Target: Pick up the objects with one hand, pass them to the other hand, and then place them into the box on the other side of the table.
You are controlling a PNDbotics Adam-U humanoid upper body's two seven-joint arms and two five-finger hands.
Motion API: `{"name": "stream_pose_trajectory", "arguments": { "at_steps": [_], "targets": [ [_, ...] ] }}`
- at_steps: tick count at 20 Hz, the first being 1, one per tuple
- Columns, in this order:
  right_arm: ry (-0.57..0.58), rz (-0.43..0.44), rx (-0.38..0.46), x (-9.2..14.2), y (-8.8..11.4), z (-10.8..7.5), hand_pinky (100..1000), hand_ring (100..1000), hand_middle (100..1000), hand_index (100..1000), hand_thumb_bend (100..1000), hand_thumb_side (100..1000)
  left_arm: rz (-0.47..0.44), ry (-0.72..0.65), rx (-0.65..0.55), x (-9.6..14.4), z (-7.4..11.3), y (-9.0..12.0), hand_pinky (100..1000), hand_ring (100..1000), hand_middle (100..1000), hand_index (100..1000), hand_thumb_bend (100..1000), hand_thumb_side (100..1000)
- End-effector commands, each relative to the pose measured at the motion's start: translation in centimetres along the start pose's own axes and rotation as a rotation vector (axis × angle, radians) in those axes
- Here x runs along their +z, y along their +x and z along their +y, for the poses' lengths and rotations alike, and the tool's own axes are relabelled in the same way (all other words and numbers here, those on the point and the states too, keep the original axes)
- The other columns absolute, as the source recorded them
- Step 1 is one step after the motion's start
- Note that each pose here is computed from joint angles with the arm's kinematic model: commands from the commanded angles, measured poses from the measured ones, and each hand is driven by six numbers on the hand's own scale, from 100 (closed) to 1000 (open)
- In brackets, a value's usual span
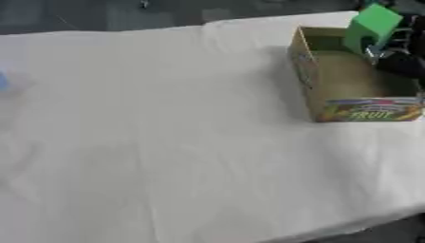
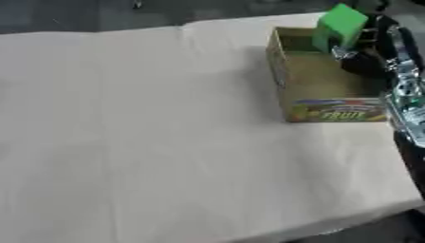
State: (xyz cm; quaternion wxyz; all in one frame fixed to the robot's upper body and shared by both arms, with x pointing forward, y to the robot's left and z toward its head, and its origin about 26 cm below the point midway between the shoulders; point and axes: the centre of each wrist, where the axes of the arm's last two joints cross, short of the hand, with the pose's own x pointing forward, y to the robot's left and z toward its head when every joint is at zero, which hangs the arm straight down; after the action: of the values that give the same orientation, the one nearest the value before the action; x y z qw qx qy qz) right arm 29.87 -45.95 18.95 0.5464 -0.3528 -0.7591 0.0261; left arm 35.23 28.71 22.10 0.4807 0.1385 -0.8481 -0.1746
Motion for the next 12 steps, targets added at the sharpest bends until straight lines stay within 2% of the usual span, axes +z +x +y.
{"name": "stream_pose_trajectory", "arguments": {
  "at_steps": [1,8,12],
  "targets": [
    [-0.022,-0.002,0.046,-0.7,0.2,-1.5,764,695,577,593,332,100,-0.03,0.016,-0.026,-0.2,1.0,0.9,721,666,575,790,499,100],
    [-0.017,0.064,0.096,-0.9,-1.3,-1.6,780,719,621,644,380,100,-0.032,0.013,-0.02,-0.3,0.8,0.9,721,666,575,790,508,100],
    [-0.006,0.071,0.114,-1.1,-1.5,-1.4,787,735,654,675,408,100,-0.031,0.012,-0.02,-0.3,0.8,0.9,721,666,575,790,514,100]
  ]
}}
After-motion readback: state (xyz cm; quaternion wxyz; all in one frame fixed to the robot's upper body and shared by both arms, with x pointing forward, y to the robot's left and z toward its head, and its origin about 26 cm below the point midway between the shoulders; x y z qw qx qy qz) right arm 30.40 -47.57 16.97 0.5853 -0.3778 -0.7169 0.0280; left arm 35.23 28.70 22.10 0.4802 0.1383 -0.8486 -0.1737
